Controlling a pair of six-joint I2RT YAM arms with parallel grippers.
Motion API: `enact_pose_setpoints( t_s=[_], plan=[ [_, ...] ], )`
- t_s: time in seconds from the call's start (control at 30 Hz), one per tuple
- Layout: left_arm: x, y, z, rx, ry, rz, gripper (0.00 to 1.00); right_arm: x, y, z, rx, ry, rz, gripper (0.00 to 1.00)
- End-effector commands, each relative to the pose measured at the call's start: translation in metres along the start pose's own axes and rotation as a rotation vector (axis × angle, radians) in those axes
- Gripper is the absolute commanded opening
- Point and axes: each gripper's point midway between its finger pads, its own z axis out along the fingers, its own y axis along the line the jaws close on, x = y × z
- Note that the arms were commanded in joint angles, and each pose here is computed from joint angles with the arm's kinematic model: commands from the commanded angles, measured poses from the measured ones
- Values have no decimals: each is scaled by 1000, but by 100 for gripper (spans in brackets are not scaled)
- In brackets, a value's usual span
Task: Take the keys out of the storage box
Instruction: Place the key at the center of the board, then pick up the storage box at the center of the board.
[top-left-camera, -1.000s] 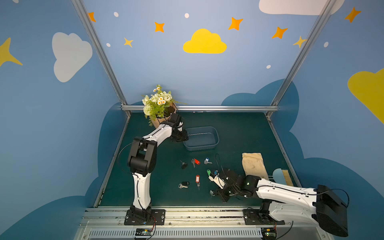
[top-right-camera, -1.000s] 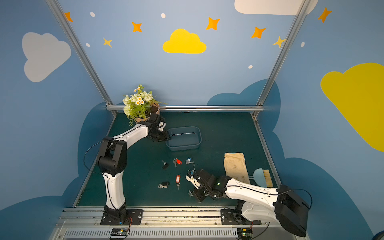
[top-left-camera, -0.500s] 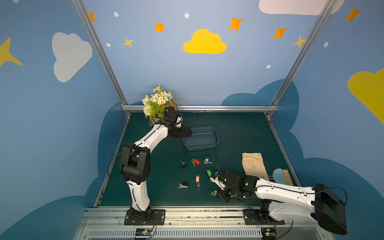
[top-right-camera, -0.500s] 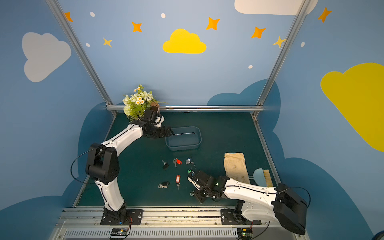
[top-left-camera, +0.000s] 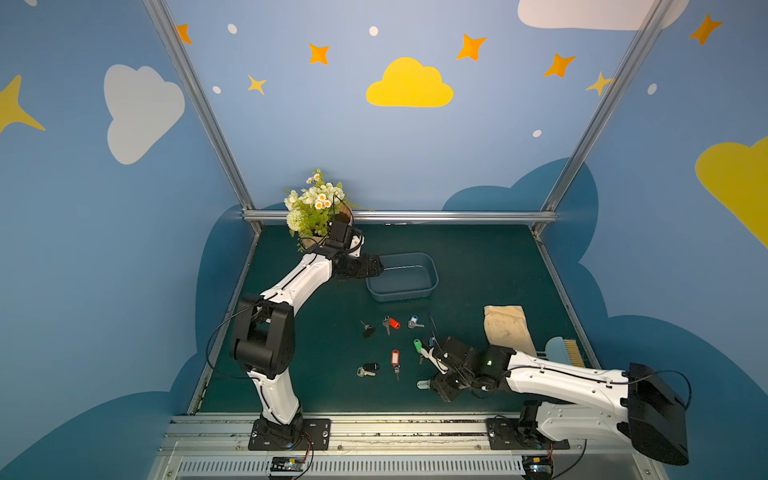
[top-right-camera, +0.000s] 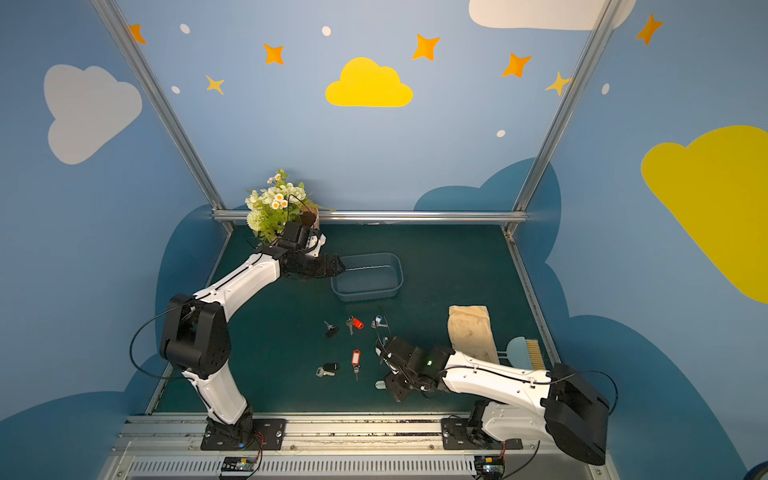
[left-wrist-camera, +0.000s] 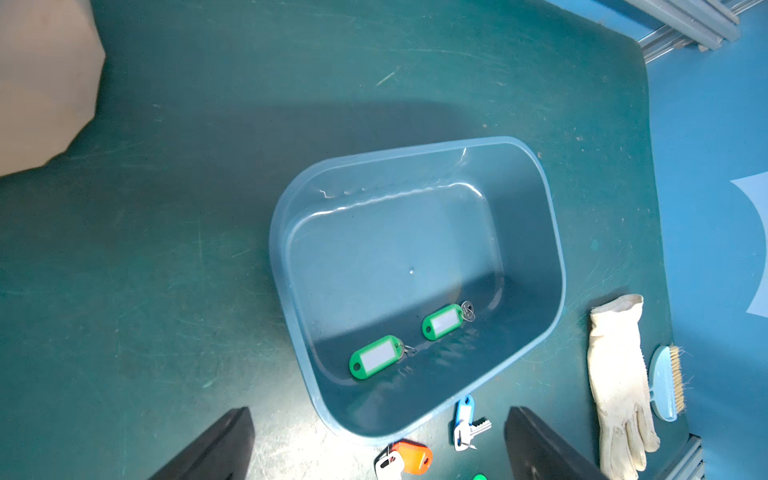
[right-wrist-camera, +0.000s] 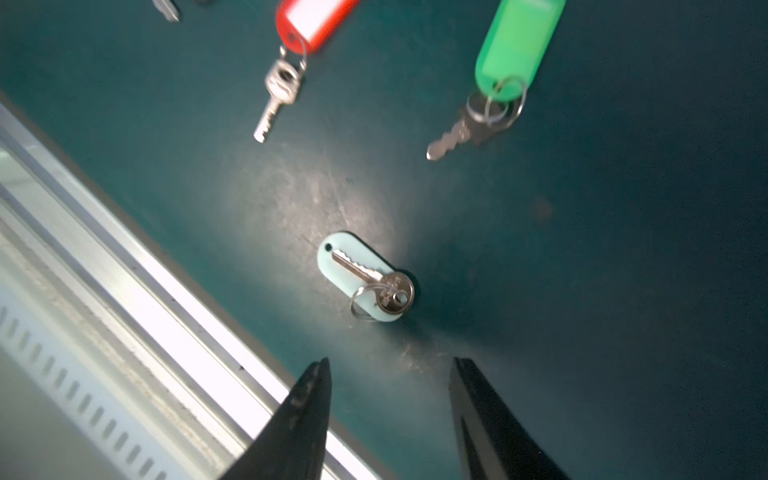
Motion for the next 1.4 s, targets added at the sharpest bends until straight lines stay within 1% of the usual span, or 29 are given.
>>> enact_pose_setpoints(
  t_s=[0.0,0.03,0.07,0.1,0.17,0.2,0.27,0.37,0.47,0.6,0.7,0.77,0.83,0.97,1.07,1.17,1.27,1.37],
  plan=[
    [-1,-4,-18,4,-45,26,100,-51,-18,-38,70,-182,61,69],
    [1,-2,-21,-2,-52,25,100,-63,-27,-45,82,-224,95,74],
    [4,-2,-23,-2,-55,27,100,-77,-40,-53,94,-276,144,77],
    [6,-2,-26,-1,-62,25,100,-90,-54,-58,108,-328,208,77],
    [10,-2,-30,4,-74,27,100,-115,-79,-65,122,-423,281,78],
    [11,-3,-33,7,-84,29,100,-127,-90,-69,127,-451,303,78],
    [16,-3,-38,12,-95,32,100,-147,-116,-72,158,-461,356,76],
    [23,-3,-43,16,-107,33,100,-169,-142,-60,203,-426,387,76],
    [27,-3,-47,26,-132,38,100,-192,-160,-37,181,-396,398,76],
    [34,-9,-49,75,-167,55,100,-221,-194,-7,179,-339,429,72],
    [40,-16,-52,110,-181,86,100,-237,-219,14,167,-257,457,63],
    [45,-19,-53,117,-183,112,100,-244,-230,30,118,-178,444,56],
    [50,-22,-55,123,-187,136,100,-254,-239,43,93,-158,451,53],
    [60,-23,-57,135,-193,162,100,-261,-245,65,66,-135,444,47],
    [62,-26,-61,157,-213,174,100,-262,-246,73,48,-129,440,44],
    [61,-29,-63,170,-230,181,100,-263,-242,80,14,-121,433,42],
    [60,-33,-65,180,-236,191,100,-260,-243,86,12,-110,438,40],
    [59,-35,-65,184,-238,194,100,-258,-246,90,22,-103,448,31]
  ],
)
